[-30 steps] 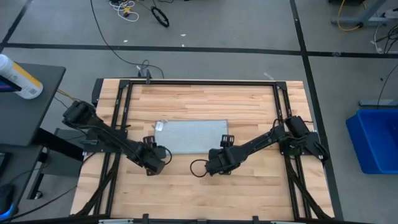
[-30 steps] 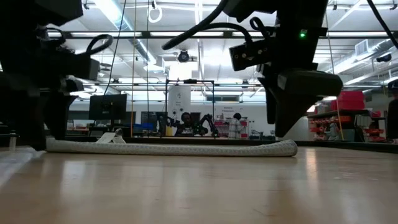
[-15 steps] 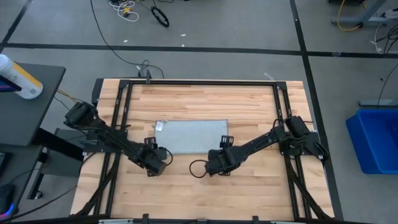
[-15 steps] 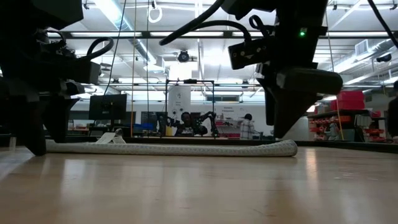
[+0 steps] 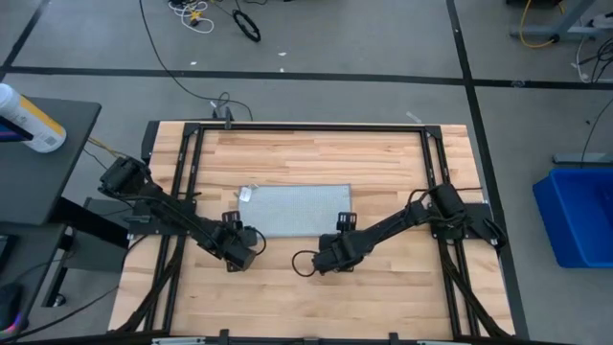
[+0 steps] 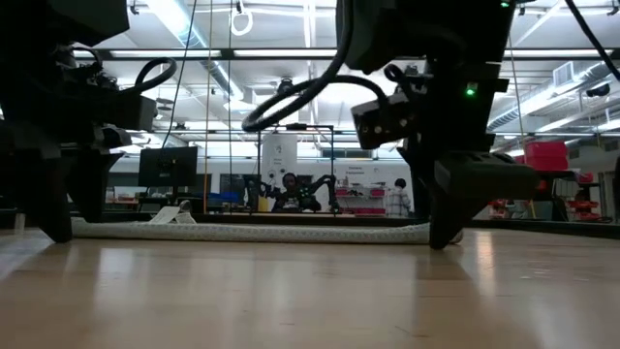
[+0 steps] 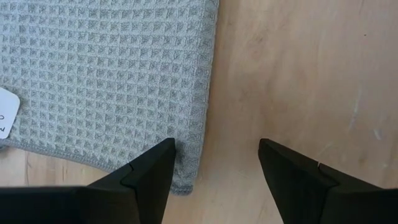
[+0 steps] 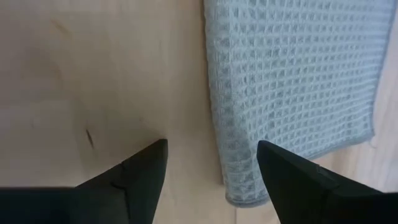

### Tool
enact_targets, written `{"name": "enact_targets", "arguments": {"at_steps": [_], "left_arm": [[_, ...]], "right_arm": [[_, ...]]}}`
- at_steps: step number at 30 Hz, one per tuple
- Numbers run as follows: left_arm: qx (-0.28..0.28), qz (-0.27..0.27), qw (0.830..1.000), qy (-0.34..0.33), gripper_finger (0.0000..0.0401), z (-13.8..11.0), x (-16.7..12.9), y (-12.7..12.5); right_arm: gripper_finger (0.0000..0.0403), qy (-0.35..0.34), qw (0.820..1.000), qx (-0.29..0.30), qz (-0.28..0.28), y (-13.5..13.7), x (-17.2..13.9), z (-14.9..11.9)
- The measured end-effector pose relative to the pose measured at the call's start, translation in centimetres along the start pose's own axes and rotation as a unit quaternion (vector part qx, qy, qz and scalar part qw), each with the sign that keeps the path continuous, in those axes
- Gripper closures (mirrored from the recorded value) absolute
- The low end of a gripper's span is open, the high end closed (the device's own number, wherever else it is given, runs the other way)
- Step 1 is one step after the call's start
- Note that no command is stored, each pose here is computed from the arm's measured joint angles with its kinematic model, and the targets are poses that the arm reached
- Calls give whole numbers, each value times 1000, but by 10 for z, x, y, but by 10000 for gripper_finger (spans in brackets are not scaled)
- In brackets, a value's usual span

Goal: Fold microfiber towels
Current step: Fold the gray microfiber towel

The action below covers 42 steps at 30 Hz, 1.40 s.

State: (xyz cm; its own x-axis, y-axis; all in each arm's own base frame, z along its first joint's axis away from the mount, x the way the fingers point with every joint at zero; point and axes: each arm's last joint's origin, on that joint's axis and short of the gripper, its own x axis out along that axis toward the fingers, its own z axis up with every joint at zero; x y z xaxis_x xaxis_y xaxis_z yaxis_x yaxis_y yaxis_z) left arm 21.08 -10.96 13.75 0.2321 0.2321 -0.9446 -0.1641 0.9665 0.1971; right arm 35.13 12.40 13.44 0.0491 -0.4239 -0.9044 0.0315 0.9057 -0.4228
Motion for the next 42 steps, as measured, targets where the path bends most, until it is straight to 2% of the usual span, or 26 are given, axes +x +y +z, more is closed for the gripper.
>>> {"name": "enact_targets", "arguments": {"at_steps": [4, 11, 16, 21, 30, 37, 42], "left_arm": [[-1, 1, 1000, 0, 156, 0, 0, 0], [-2, 2, 1000, -1, 156, 0, 0, 0], [-6, 5, 1000, -3, 157, 0, 0, 0], [-12, 7, 1000, -5, 177, 0, 0, 0], [-12, 23, 1000, -14, 234, 0, 1, 2], [-9, 23, 1000, -15, 300, 0, 1, 2], [4, 23, 1000, -14, 378, 0, 1, 2]], "right_arm": [[147, 4, 1000, -5, -12, 2, 3, 0], [182, 7, 1000, -7, -20, 1, 4, -1], [220, 13, 999, -1, -35, 1, 6, -3], [270, 21, 999, -3, -43, -1, 8, -4], [387, 22, 998, -6, -53, -2, 8, -5], [395, 20, 998, -6, -59, -2, 7, -6], [399, 19, 998, -3, -62, -2, 7, -6]]}}
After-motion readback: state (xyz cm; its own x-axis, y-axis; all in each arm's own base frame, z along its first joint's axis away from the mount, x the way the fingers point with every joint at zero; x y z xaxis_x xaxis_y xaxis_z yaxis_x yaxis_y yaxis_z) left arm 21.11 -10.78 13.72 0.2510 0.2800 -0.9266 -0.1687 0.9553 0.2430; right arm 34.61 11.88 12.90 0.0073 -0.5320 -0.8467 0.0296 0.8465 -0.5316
